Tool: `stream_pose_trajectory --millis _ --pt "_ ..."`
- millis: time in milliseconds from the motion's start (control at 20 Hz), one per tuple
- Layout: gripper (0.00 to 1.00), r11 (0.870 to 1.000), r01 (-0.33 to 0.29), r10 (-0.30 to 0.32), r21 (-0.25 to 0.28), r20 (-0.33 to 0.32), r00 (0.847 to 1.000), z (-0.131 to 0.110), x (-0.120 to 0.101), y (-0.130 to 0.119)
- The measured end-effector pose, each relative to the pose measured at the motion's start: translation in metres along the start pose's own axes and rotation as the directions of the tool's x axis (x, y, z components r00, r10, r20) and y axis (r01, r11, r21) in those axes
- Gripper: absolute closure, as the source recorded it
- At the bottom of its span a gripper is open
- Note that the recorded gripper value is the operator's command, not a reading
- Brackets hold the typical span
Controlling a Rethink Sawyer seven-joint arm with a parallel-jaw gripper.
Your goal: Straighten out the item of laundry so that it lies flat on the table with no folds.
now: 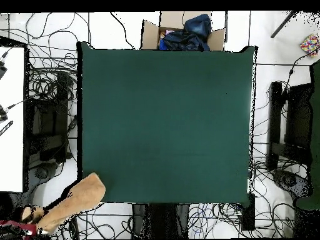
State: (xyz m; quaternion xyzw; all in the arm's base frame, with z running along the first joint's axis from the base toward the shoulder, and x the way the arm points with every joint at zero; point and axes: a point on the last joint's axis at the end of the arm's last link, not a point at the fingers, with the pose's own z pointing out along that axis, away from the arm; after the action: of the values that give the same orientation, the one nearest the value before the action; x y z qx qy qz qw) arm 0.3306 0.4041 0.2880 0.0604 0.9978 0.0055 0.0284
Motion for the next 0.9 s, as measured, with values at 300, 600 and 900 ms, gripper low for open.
stream_pose_trajectory --millis 300,600,900 --pt "1.00 1.000 -0.002 0.004 -0.027 0.076 0.997 0.031 -0.015 0.006" --pt "1.00 1.000 0.011 -0.010 -0.019 0.065 0.998 0.056 -0.004 0.016" --pt "1.00 0.999 -0.039 0.039 0.000 0.030 0.999 0.074 -0.022 0.005"
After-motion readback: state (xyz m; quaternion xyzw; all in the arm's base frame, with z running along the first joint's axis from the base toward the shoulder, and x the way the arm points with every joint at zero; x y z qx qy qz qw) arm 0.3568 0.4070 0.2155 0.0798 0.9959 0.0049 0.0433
